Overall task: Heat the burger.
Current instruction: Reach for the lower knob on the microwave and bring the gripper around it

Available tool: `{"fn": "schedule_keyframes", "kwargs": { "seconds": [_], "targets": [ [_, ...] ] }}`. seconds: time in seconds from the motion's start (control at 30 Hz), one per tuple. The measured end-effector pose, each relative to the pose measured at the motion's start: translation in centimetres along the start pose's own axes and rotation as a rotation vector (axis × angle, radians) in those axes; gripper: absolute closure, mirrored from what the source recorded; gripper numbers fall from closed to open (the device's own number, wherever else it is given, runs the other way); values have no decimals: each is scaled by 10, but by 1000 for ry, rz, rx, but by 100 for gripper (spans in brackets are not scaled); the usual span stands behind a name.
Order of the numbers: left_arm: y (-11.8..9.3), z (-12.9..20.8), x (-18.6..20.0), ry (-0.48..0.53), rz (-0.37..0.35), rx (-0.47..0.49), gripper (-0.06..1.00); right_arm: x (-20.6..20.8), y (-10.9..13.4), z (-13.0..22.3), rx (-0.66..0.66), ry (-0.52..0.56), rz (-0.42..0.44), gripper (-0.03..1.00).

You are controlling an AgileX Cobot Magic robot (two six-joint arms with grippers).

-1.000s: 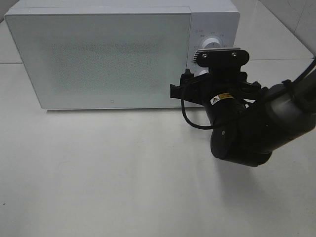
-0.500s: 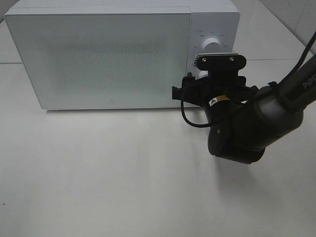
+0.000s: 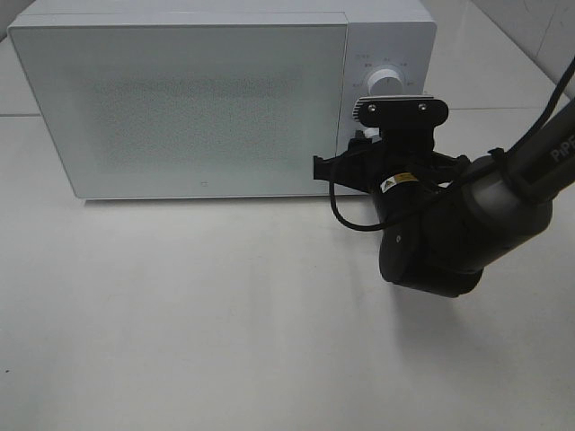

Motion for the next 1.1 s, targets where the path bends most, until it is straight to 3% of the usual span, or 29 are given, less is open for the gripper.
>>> {"fn": "schedule_keyframes", "kwargs": {
  "seconds": [0.77, 1.03, 1.1],
  "targets": [
    [0, 0, 0, 0, -1, -1, -3, 0, 0, 0, -35, 4, -1, 54],
    [0, 0, 0, 0, -1, -1, -3, 0, 0, 0, -196, 4, 0, 54],
    [0, 0, 0, 0, -1, -1, -3, 0, 0, 1, -286, 5, 2, 54]
  ]
}}
Point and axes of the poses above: a point on each arm's last joint axis where the gripper is mounted, x pointing back along that axis away from the gripper, y along the wrist's bending axis when the last joint is at zero, z = x × y, the point moved 1 cm from there along -x, pointing out along that axis toward the gripper, and after that the axes turned 9 degrees about x, right-handed, at the moved point
